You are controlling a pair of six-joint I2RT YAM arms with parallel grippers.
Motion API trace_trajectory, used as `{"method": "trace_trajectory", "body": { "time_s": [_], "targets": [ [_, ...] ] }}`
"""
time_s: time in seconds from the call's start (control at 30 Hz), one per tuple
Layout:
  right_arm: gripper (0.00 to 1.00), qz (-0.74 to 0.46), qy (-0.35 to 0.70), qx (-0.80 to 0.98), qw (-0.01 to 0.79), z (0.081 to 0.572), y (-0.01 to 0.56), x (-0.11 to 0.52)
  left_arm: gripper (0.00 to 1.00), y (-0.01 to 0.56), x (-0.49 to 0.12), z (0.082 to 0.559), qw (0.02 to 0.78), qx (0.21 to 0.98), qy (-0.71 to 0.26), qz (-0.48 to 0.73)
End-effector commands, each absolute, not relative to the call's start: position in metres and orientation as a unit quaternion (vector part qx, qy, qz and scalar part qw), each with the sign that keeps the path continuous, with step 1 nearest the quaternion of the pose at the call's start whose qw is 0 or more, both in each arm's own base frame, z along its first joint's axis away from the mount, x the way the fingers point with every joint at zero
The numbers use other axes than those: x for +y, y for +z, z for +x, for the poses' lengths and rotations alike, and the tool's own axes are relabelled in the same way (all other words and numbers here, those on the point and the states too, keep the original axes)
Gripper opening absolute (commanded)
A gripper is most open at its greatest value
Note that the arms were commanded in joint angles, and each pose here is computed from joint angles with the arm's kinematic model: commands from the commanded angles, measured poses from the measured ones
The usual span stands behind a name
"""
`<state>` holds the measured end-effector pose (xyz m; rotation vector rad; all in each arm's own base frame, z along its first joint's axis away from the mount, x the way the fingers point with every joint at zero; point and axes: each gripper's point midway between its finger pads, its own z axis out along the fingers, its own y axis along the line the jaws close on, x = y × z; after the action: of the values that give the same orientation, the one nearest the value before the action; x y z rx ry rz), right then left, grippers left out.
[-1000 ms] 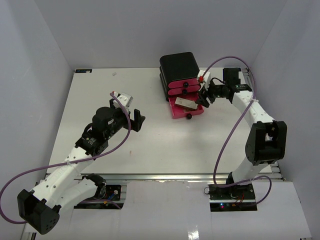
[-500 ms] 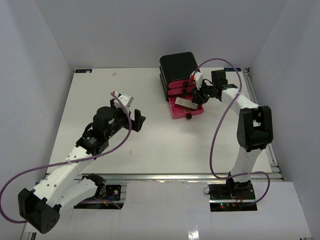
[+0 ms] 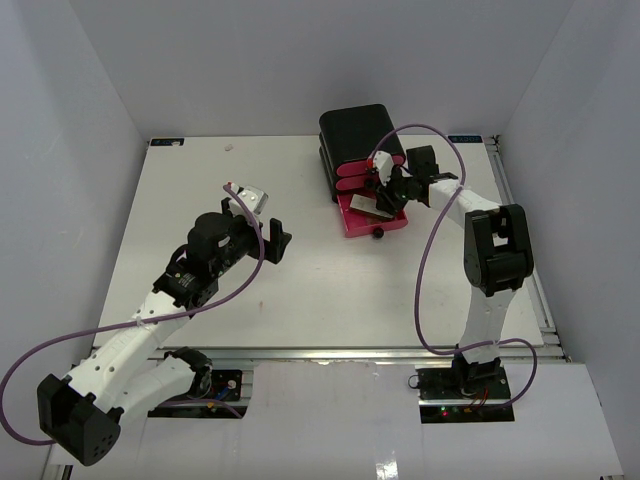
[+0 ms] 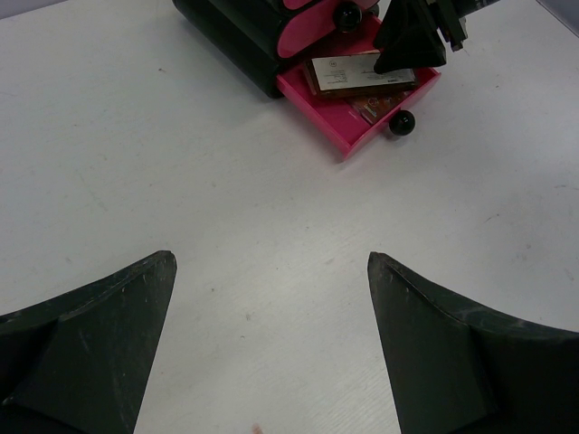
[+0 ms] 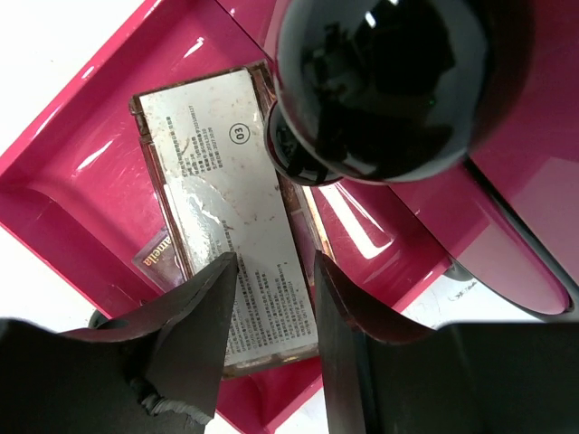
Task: Organize the makeup
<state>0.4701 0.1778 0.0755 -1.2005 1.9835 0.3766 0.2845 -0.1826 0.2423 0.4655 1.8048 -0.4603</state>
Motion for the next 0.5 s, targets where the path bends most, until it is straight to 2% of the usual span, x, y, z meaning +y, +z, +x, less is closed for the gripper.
{"method": "trace_trajectory", "body": {
  "time_s": [0.0, 0.47],
  "targets": [
    [0.46, -0.472, 0.130, 0.774, 0.401, 0.482, 0.080, 0.179, 0.98, 0.245, -0.183, 0.284, 0.579, 0.764, -0.200, 0.203],
    [0.47, -0.469, 0.113, 0.785, 0.389, 0.488, 0.069, 0.179, 0.98, 0.244, -0.183, 0.285, 0.579, 0.764, -0.199, 0.203]
  ]
}}
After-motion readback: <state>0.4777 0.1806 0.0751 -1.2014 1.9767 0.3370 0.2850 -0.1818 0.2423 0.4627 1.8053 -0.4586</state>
